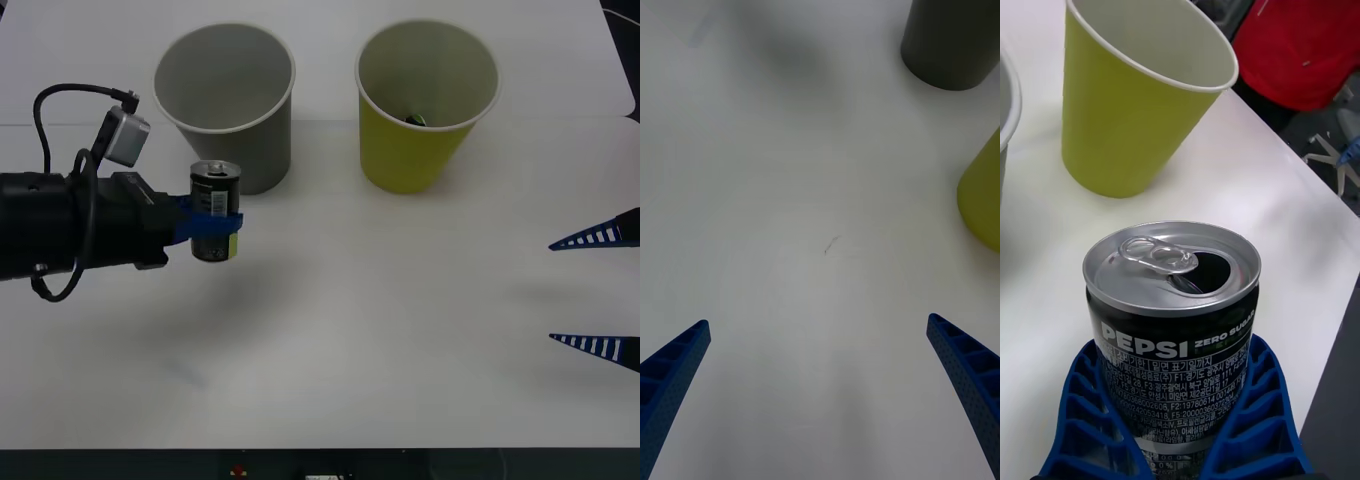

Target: Put the can into the green bin and the plastic bottle into the gray bin

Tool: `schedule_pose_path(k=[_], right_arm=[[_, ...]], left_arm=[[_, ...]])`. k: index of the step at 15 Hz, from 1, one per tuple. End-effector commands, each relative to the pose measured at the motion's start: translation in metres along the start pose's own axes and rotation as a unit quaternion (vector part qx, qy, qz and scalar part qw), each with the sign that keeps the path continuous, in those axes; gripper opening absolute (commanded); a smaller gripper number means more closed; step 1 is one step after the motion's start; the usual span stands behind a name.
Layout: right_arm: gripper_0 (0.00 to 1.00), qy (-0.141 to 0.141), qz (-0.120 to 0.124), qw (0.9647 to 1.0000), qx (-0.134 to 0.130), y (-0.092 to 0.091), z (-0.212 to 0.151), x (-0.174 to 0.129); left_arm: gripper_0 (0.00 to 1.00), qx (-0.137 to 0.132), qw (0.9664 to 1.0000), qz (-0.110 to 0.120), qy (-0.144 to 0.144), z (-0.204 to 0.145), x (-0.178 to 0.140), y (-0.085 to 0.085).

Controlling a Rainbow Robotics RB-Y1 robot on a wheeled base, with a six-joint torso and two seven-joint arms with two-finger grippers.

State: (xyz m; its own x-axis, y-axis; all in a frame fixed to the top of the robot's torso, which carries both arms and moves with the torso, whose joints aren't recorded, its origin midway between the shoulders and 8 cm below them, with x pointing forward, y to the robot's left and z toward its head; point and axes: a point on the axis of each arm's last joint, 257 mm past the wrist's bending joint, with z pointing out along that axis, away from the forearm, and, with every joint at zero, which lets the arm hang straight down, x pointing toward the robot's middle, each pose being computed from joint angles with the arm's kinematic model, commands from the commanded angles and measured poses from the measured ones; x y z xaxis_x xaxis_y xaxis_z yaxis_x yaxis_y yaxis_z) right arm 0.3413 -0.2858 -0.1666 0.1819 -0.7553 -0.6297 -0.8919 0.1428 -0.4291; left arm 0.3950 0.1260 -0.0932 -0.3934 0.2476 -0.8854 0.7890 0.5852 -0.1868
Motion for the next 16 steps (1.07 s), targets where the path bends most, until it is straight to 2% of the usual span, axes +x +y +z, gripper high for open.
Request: schedule_pose_path(k=[1, 3, 4, 7, 9, 11, 13, 16], right_arm=[[1.0, 0.0, 0.0, 1.0, 0.0, 0.0, 0.0, 0.0], [1.0, 0.0, 0.0, 1.0, 0.0, 0.0, 0.0, 0.0], [1.0, 0.0, 0.0, 1.0, 0.0, 0.0, 0.0, 0.0], [1.0, 0.0, 0.0, 1.0, 0.0, 0.0, 0.0, 0.0], [1.0, 0.0, 0.0, 1.0, 0.0, 0.0, 0.0, 0.0], [1.0, 0.0, 0.0, 1.0, 0.0, 0.0, 0.0, 0.0], [1.0, 0.0, 0.0, 1.0, 0.0, 0.0, 0.0, 0.0], [1.0, 0.0, 0.0, 1.0, 0.0, 0.0, 0.0, 0.0]], left_arm=[[0.0, -0.004, 0.9992, 0.017, 0.036, -0.004, -0.012, -0.002], [0.0, -0.02, 0.9973, 0.045, 0.055, -0.002, -0.022, 0.003], [0.0, -0.021, 0.9972, 0.035, 0.063, 0.0, -0.027, 0.0], [0.0, -0.029, 0.9946, 0.062, 0.077, 0.008, -0.05, -0.001], [0.0, -0.022, 0.9936, 0.062, 0.092, 0.013, -0.065, 0.002], [0.0, -0.026, 0.9941, 0.07, 0.078, 0.021, -0.096, 0.006], [0.0, -0.034, 0.9928, 0.082, 0.081, 0.034, -0.113, 0.008], [0.0, -0.03, 0.9927, 0.082, 0.083, 0.056, -0.141, 0.007]])
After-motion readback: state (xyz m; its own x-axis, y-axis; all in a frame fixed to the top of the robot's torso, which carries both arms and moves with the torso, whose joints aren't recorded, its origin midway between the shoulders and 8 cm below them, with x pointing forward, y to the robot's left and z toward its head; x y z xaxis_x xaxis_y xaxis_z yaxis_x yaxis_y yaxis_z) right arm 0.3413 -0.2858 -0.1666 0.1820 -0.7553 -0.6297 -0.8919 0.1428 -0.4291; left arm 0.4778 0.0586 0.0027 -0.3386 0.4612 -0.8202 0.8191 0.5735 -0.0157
